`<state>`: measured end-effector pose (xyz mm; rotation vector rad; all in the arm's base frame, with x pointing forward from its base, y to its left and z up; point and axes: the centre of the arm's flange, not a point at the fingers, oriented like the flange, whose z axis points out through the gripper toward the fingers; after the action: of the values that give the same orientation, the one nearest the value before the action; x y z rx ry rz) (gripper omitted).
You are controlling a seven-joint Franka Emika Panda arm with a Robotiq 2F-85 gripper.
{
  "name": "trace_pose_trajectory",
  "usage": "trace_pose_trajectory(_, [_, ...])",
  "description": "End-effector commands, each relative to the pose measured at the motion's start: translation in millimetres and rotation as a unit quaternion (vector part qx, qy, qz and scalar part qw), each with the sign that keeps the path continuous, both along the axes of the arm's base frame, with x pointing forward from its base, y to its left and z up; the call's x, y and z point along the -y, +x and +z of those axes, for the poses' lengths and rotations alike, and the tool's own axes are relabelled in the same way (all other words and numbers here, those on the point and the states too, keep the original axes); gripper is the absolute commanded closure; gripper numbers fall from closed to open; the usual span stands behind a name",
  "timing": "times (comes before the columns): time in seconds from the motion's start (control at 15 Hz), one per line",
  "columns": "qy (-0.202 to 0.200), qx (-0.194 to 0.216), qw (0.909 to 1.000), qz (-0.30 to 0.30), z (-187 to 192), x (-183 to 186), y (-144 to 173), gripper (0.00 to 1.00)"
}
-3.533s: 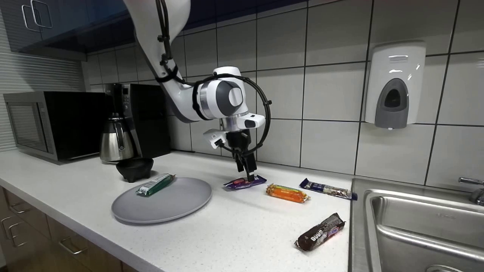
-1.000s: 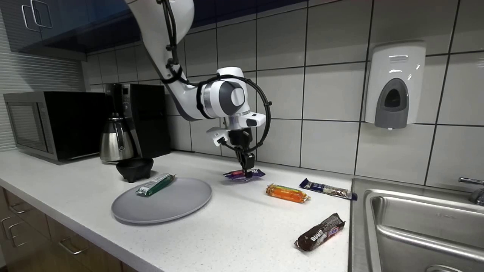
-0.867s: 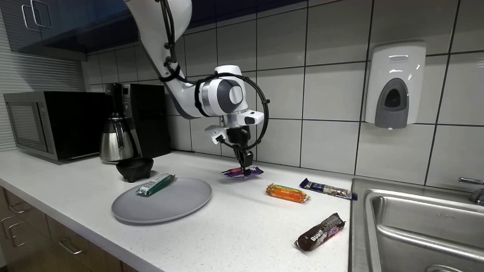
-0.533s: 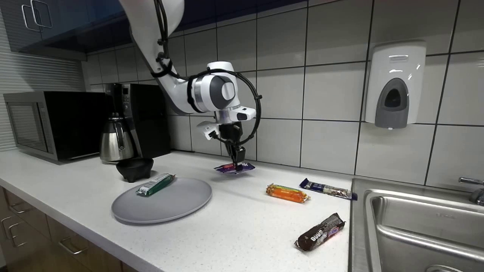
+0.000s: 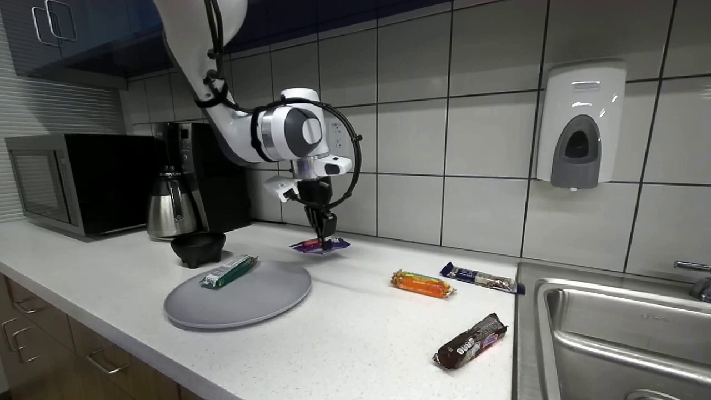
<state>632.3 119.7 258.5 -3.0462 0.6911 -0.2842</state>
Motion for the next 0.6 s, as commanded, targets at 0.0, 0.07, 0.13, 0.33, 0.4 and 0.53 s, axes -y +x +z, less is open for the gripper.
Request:
trace_pose_trajectory(0.0, [-0.003,-0.011,0.9995,0.03,16,-13,-25,0.95])
trace_pose_trajectory(0.07, [-0.003,-0.012,0.9993,0.034,18,-17,-29,0.95])
trace_pose_trajectory(0.13, [-0.002,-0.012,0.9992,0.038,20,-20,-33,0.95])
trace_pose_trajectory(0.33, [-0.002,-0.014,0.9987,0.049,25,-28,-45,0.95])
trace_pose_trajectory(0.4, [-0.002,-0.014,0.9985,0.053,26,-31,-49,0.95])
trace_pose_trajectory(0.53, [-0.002,-0.017,0.9976,0.067,28,-35,-57,0.95])
